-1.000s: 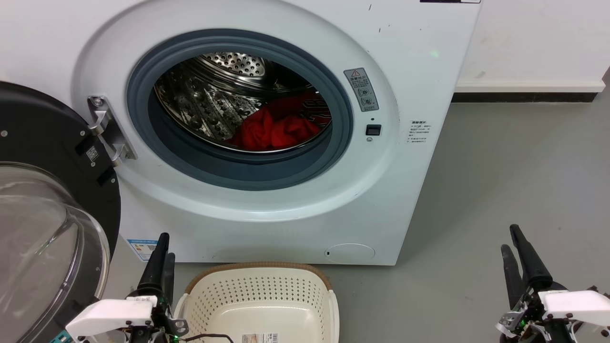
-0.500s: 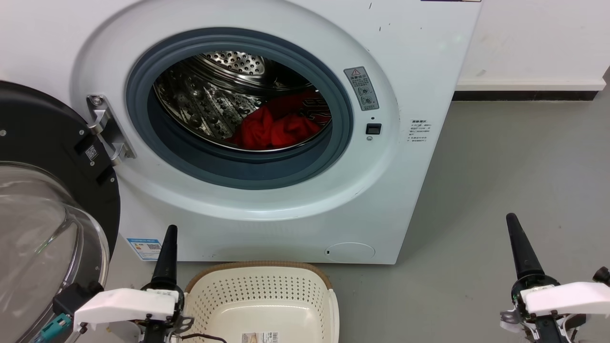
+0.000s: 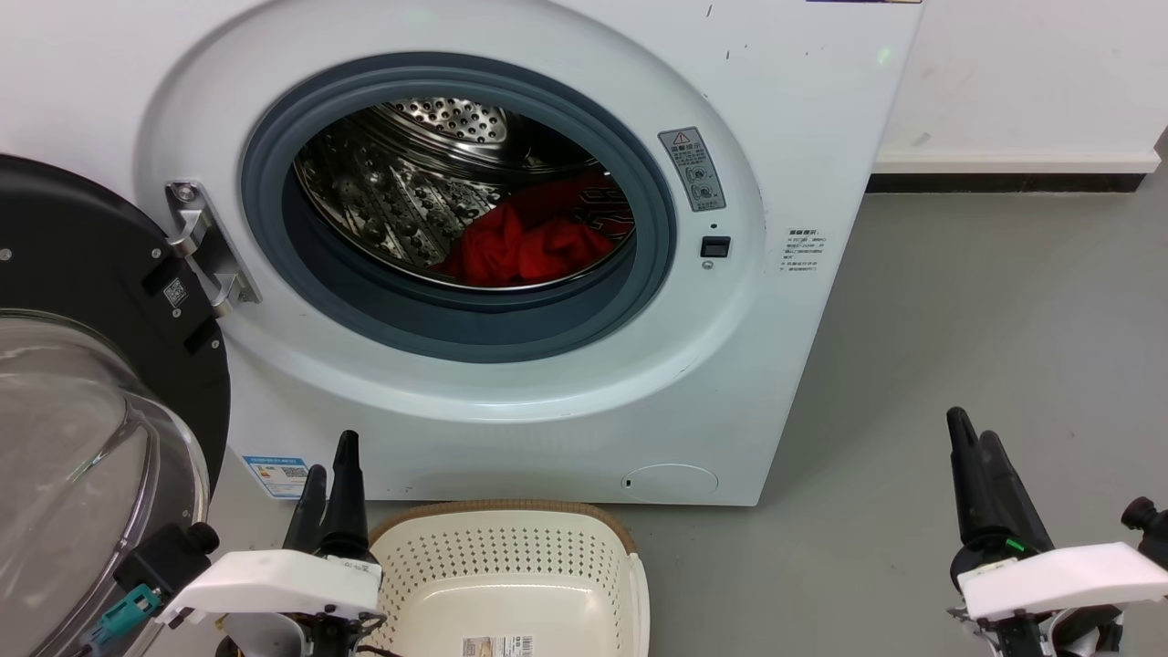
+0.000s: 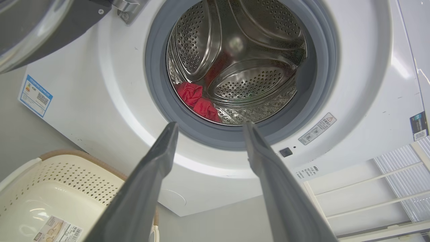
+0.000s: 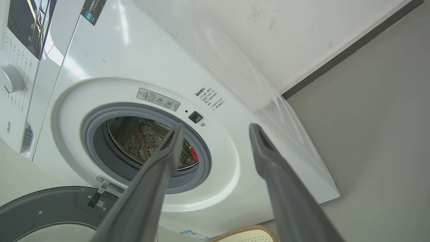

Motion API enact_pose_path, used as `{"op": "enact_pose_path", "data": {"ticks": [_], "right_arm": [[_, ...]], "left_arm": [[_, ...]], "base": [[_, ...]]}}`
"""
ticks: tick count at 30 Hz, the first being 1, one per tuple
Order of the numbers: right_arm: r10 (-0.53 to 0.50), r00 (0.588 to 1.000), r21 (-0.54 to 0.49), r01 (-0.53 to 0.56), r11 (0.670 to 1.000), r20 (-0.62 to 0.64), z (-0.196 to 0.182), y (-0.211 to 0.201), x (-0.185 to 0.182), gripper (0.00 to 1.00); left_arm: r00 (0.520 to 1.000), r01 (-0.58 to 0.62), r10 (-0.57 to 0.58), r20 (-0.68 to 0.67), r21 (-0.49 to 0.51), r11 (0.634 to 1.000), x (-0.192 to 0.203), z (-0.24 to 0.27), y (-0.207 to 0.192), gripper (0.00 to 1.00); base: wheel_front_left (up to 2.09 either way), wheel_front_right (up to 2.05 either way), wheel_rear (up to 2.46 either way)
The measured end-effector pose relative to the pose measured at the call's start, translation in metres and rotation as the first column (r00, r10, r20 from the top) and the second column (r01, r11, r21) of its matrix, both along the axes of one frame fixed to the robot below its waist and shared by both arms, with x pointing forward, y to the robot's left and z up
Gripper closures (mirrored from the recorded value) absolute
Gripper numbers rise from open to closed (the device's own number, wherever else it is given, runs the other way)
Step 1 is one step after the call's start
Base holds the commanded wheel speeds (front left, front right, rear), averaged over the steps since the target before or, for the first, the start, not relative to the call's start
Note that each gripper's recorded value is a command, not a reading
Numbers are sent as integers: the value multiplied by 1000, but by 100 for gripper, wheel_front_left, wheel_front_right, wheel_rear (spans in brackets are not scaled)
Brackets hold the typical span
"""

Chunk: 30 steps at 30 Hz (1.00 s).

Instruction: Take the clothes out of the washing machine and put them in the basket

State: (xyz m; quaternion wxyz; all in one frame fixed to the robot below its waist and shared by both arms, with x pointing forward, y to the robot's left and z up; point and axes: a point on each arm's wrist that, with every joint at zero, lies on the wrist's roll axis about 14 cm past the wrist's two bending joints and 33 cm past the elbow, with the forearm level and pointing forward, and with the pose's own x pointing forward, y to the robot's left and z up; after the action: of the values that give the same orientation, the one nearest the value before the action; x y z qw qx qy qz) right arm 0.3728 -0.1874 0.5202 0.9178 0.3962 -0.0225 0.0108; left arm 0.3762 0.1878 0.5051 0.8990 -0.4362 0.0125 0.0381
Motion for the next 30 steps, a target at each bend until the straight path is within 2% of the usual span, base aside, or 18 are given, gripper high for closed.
{"op": "enact_pose_path", "data": {"ticks": [12,30], "right_arm": [[9,1000,-195,-4,981,23,3,5,-5,0],[17,997,-418,18,908,80,14,9,-9,0]], "left_arm": [[1000,-12,11,8,194,981,-4,4,-3,0],[999,-34,19,42,405,914,-8,10,-5,0]], "base": [[0,0,0],[0,0,0]]}}
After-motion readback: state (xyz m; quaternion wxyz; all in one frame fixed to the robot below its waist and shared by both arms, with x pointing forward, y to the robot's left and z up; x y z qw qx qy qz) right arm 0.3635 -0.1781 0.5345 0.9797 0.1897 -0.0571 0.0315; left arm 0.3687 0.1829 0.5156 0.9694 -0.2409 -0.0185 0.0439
